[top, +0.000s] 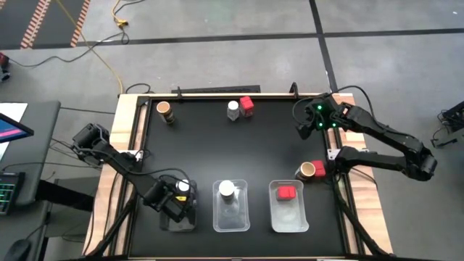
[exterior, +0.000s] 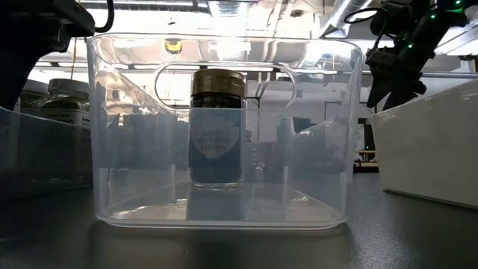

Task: Sort spices by type
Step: Put the left white seasoning bottle into the black bin, then put the top red seasoning can into the white bin

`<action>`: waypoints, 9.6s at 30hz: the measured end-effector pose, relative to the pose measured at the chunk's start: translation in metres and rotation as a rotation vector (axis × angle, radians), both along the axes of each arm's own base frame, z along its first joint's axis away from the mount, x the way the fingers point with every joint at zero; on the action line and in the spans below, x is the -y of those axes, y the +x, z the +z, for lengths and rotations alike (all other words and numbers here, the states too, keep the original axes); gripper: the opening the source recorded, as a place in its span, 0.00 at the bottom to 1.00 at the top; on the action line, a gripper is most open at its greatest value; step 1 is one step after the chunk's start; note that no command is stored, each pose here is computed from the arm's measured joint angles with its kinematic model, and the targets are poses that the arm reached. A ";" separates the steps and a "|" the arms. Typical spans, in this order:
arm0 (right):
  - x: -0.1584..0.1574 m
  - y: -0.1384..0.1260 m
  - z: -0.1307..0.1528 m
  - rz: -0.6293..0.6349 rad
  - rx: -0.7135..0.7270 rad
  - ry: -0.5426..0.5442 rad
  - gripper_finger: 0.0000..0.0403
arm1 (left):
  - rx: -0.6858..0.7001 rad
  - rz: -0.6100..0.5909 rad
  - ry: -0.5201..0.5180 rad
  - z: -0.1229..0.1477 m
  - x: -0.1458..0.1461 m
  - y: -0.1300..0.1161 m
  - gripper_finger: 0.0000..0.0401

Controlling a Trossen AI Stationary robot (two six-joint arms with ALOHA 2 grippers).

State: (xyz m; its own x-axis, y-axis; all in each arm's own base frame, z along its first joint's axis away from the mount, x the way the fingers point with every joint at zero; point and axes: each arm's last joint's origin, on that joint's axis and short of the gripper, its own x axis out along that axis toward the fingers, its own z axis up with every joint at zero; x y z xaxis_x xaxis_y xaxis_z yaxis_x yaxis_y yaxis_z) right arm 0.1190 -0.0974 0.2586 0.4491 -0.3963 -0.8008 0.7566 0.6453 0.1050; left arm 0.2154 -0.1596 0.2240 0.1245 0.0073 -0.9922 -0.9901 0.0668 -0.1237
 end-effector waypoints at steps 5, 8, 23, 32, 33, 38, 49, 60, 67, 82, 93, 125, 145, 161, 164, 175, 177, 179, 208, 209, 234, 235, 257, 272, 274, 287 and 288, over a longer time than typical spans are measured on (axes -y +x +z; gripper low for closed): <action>0.000 0.000 0.000 -0.002 -0.002 0.003 0.90 | 0.000 0.003 -0.001 0.000 0.000 0.000 0.55; 0.000 0.000 0.000 -0.002 -0.003 0.004 0.90 | 0.000 -0.003 0.000 0.000 0.000 0.000 0.55; 0.000 0.000 0.000 -0.001 -0.004 0.004 0.90 | -0.034 0.020 -0.014 0.000 0.000 -0.002 0.55; 0.000 0.000 0.000 -0.001 -0.004 0.004 0.90 | -0.047 0.041 -0.006 0.000 -0.001 -0.003 0.55; 0.000 0.000 0.000 0.000 -0.004 0.004 0.90 | -0.048 0.043 -0.005 0.000 -0.001 -0.004 0.55; 0.000 0.000 0.000 0.000 -0.004 0.003 0.90 | -0.054 0.047 -0.001 0.000 -0.002 -0.004 0.55; 0.000 0.000 0.000 0.001 -0.004 0.003 0.90 | -0.071 0.047 0.008 0.013 -0.002 -0.004 0.55; 0.000 0.000 0.000 0.000 -0.004 0.003 0.90 | -0.070 0.054 0.007 0.013 -0.001 -0.004 0.55; 0.000 0.000 0.000 0.000 -0.004 0.003 0.90 | -0.072 0.054 0.008 0.013 -0.002 -0.004 0.55; 0.000 0.000 0.000 0.000 -0.004 0.003 0.90 | -0.077 0.053 0.013 0.013 -0.002 -0.004 0.55; 0.000 0.000 0.000 0.000 -0.004 0.003 0.90 | -0.081 0.051 0.015 0.013 -0.002 -0.005 0.62; 0.000 0.000 0.000 0.000 -0.005 0.003 0.90 | -0.014 0.051 -0.057 0.044 -0.016 -0.023 0.63; 0.000 0.000 0.000 0.000 -0.004 0.004 0.90 | 0.317 0.014 0.139 0.080 -0.049 -0.037 0.63; 0.005 0.006 0.006 -0.068 0.113 -0.019 0.90 | 0.180 -0.182 0.581 0.087 -0.136 -0.015 0.63; 0.008 0.010 0.012 -0.113 0.212 -0.040 0.90 | 0.135 -0.215 0.628 0.092 -0.161 -0.017 0.63; 0.013 0.045 0.033 -0.039 0.510 -0.170 0.90 | 0.095 -0.496 0.873 0.118 -0.213 -0.026 0.63; 0.013 0.057 0.033 -0.007 0.540 -0.181 0.90 | 0.096 -0.523 0.922 0.121 -0.219 -0.027 0.63; 0.013 0.069 0.030 0.020 0.558 -0.181 0.90 | 0.099 -0.553 0.959 0.120 -0.224 -0.028 0.63; 0.073 0.241 0.081 0.222 0.214 -0.161 0.82 | 0.553 -0.508 1.056 0.070 -0.205 -0.121 0.63; 0.076 0.247 0.081 0.226 0.201 -0.156 0.82 | 0.555 -0.501 1.050 0.069 -0.205 -0.123 0.63; 0.127 0.266 0.058 0.248 -0.110 -0.044 0.85 | 0.527 -0.422 0.956 0.062 -0.203 -0.129 0.63; 0.131 0.263 0.058 0.239 -0.113 -0.041 0.86 | 0.522 -0.417 0.961 0.062 -0.203 -0.129 0.63; 0.182 0.229 0.040 -0.102 -0.055 0.098 0.93 | 0.478 -0.374 1.000 0.062 -0.205 -0.130 0.63; 0.168 0.240 -0.005 -0.077 -0.100 0.137 0.92 | 0.426 -0.394 0.967 0.057 -0.209 -0.118 0.63; 0.167 0.240 -0.010 -0.071 -0.089 0.134 0.92 | 0.426 -0.394 0.968 0.057 -0.210 -0.117 0.63; 0.162 0.242 -0.039 -0.039 -0.085 0.155 0.92 | 0.436 -0.400 0.989 0.059 -0.210 -0.116 0.63; 0.161 0.242 -0.039 -0.039 -0.086 0.156 0.92 | 0.436 -0.399 0.989 0.059 -0.210 -0.116 0.63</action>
